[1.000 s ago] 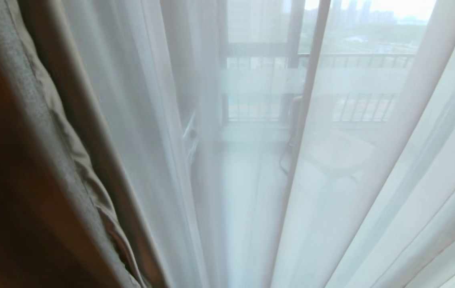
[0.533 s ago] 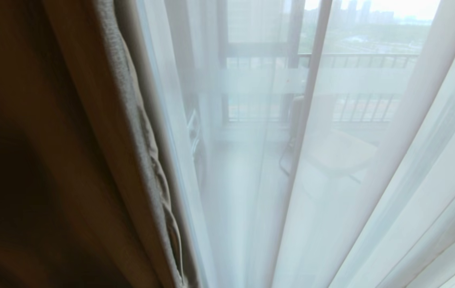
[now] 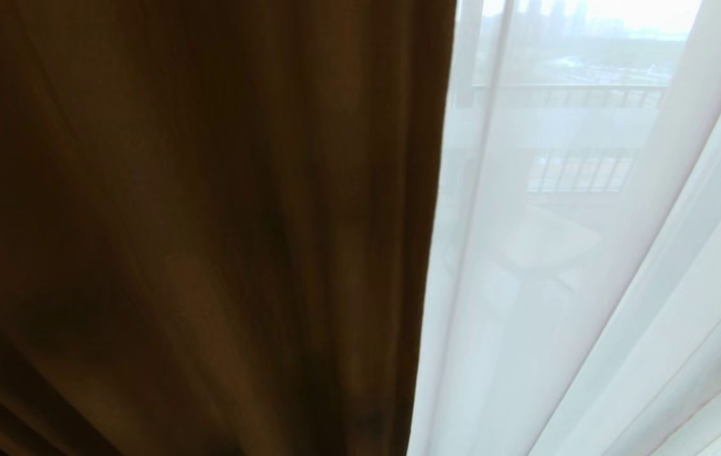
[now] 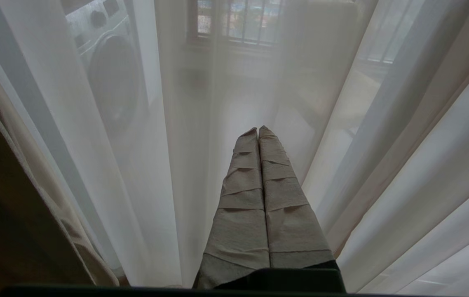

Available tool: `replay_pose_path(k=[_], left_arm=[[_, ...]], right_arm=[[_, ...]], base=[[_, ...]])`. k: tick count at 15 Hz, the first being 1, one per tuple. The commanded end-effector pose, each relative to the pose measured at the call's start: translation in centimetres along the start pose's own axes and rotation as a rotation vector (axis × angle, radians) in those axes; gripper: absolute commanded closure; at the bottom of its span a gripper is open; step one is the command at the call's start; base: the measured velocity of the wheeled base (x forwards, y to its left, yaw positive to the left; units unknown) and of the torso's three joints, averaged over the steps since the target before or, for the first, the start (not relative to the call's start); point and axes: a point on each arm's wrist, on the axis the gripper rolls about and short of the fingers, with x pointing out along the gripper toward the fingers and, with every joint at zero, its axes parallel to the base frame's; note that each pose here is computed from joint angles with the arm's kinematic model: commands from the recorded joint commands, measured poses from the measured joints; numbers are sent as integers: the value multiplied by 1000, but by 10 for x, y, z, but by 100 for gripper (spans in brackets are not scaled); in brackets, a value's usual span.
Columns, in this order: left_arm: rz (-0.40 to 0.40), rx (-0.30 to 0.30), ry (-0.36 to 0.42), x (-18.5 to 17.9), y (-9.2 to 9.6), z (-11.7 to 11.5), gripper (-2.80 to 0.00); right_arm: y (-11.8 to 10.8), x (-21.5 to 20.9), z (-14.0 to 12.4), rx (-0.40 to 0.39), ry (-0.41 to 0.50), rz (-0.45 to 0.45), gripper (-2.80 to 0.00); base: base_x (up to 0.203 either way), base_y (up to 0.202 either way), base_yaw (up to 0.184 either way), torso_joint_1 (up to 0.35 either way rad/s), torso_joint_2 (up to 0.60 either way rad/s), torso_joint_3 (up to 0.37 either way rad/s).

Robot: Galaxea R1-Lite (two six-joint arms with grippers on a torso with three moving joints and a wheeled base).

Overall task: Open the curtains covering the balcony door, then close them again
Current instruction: Close the outer curtains on both sides

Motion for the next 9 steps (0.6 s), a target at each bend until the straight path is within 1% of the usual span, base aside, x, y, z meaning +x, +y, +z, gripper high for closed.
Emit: replay_pose_path(k=[1, 2, 3, 5, 6, 7, 9], left_arm=[[25, -2, 68, -1, 4, -29, 0], [49, -1, 82, -5, 7, -43, 0], [75, 0, 71, -12, 9, -56, 0], [169, 10, 97, -20, 14, -90, 0], [189, 26, 103, -23, 15, -99, 0], [187, 39, 130, -27, 15, -106, 0], [184, 50, 122, -32, 15, -112, 0]], right_arm=[[0, 0, 0, -1, 0, 1, 0], [0, 0, 0, -1, 0, 1, 0], [0, 0, 0, -1, 0, 0, 0], [0, 0, 0, -1, 0, 1, 0], [0, 0, 0, -1, 0, 1, 0], [0, 0, 0, -1, 0, 1, 0], [0, 0, 0, -1, 0, 0, 0]], base=[[0, 0, 0, 0, 0, 0], [0, 0, 0, 0, 0, 0], [0, 0, 0, 0, 0, 0], [0, 0, 0, 0, 0, 0], [0, 0, 0, 0, 0, 0], [0, 0, 0, 0, 0, 0], [0, 0, 0, 0, 0, 0]])
